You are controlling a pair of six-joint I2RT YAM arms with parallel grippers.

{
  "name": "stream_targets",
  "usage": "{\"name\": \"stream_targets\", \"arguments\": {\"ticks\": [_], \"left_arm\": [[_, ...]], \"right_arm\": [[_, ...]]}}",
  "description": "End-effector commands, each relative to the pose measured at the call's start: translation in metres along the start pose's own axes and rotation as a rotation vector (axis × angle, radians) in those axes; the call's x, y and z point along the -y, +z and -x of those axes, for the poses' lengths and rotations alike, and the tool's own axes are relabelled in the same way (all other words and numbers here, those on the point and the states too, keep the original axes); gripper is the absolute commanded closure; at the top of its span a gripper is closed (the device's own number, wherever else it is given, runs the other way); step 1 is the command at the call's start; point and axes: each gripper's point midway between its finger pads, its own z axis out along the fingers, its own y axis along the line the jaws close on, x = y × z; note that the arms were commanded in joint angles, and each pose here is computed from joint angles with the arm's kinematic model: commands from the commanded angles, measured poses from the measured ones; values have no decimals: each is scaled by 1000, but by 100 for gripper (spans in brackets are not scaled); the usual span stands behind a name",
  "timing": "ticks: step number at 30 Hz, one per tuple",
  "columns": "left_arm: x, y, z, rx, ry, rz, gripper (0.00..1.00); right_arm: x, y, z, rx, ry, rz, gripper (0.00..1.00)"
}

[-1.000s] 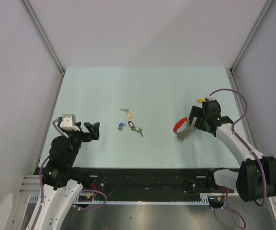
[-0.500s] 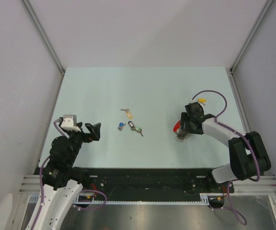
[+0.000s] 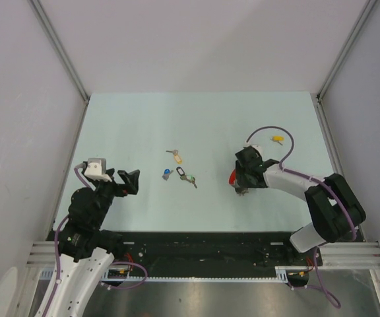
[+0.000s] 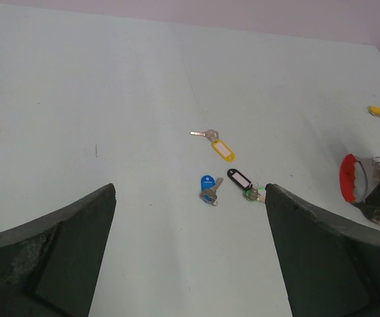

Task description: Put the keys on the keyring

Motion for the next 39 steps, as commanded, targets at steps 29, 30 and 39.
{"name": "stream_targets", "arguments": {"ticks": [29,30,39], "left_arm": [[6,10,-12,-66,34,-32,0],[6,11,-14,-71,34,-32,0],[5,12,-15,-80,34,-29,0]], "right_arm": [[-158,-86,-58,203,-511,209,60],[-158,-80,-62,186,-521,193,60],[-143,-65,-82,89,-555,108,60]]}}
